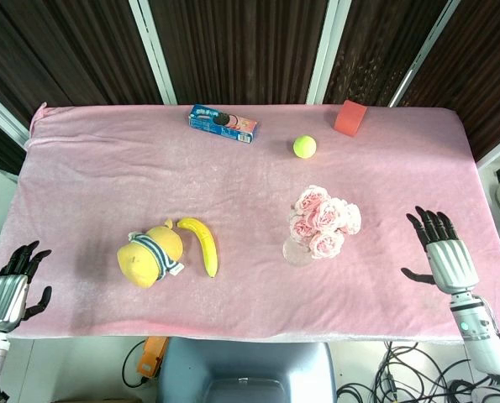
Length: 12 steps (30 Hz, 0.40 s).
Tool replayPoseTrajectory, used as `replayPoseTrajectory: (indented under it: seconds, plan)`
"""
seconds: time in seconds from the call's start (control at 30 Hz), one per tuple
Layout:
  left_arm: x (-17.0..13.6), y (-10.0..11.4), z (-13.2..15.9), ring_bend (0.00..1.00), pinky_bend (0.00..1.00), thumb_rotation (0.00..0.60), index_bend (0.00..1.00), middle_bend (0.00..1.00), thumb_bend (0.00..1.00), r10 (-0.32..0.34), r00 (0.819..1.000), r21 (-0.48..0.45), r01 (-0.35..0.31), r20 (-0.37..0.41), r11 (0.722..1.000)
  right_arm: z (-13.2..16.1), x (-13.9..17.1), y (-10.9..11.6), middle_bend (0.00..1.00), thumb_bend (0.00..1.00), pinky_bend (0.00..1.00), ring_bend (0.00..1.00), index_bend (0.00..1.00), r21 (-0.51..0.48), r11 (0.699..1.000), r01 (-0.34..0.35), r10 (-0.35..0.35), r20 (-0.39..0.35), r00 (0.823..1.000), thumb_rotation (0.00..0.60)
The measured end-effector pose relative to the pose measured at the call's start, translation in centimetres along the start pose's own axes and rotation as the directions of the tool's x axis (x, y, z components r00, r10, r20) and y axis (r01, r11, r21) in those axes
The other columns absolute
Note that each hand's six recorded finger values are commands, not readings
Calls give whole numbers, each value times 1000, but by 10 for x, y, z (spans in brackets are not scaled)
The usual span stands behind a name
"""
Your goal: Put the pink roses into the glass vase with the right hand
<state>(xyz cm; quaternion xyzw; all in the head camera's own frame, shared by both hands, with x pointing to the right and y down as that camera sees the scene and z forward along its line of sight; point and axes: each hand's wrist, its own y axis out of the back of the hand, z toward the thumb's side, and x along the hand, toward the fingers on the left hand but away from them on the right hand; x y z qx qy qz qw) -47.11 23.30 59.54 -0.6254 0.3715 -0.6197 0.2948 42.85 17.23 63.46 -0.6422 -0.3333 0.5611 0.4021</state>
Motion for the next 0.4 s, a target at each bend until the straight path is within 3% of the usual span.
replayPoseTrajectory:
  seconds: [0.17,0.4]
  plan:
    - [1,0,1,1,274,600,169,32,442,0,1000,3,0,-1,1000,-5,16,-3,0,193,2,0,0,67,997,-45,43,42,998,600]
    - [0,0,1,1,274,600,169,31,442,2,1000,0,-2,-1,1000,-2,18,0,0,194,25,0,0,73,997,-35,31,49,998,600]
